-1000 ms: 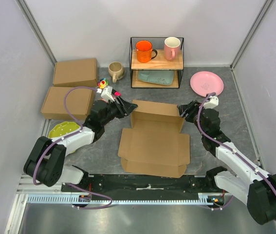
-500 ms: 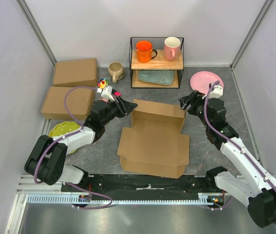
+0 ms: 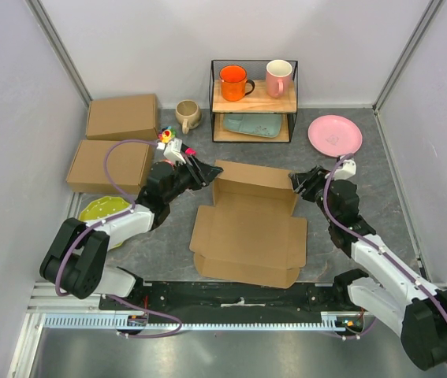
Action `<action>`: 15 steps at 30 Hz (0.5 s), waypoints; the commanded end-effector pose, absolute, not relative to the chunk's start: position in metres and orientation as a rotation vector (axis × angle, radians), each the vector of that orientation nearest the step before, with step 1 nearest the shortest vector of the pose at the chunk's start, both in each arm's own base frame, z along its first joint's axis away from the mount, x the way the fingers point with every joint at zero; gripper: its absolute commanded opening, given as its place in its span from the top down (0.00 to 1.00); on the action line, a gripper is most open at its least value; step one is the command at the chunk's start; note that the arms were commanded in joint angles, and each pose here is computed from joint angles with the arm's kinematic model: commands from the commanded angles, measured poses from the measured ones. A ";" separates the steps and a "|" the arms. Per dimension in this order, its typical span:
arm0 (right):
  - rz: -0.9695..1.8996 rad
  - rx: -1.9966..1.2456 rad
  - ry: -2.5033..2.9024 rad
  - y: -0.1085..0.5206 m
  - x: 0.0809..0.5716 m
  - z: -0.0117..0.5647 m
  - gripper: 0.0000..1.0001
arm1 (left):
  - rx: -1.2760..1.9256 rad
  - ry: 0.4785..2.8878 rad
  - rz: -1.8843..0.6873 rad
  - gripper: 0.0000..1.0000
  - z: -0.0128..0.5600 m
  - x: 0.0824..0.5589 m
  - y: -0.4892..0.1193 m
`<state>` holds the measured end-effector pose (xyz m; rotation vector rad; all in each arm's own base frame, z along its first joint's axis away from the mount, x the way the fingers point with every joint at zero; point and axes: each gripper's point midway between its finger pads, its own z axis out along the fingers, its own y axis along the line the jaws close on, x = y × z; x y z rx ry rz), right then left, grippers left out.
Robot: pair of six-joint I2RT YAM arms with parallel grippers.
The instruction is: Fold the paper box
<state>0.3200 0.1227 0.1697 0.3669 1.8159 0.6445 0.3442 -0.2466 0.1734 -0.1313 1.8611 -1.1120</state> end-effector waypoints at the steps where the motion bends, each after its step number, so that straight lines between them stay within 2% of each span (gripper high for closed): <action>1: 0.540 0.329 2.081 0.117 0.290 0.088 0.45 | -0.141 1.968 -1.094 0.47 0.141 0.331 -0.244; 9: 0.577 0.263 2.067 0.124 0.288 0.080 0.45 | -0.206 1.872 -1.055 0.53 0.147 0.317 -0.222; 15: 0.555 0.268 2.015 0.120 0.296 0.112 0.34 | -0.209 1.844 -1.001 0.47 0.161 0.320 -0.214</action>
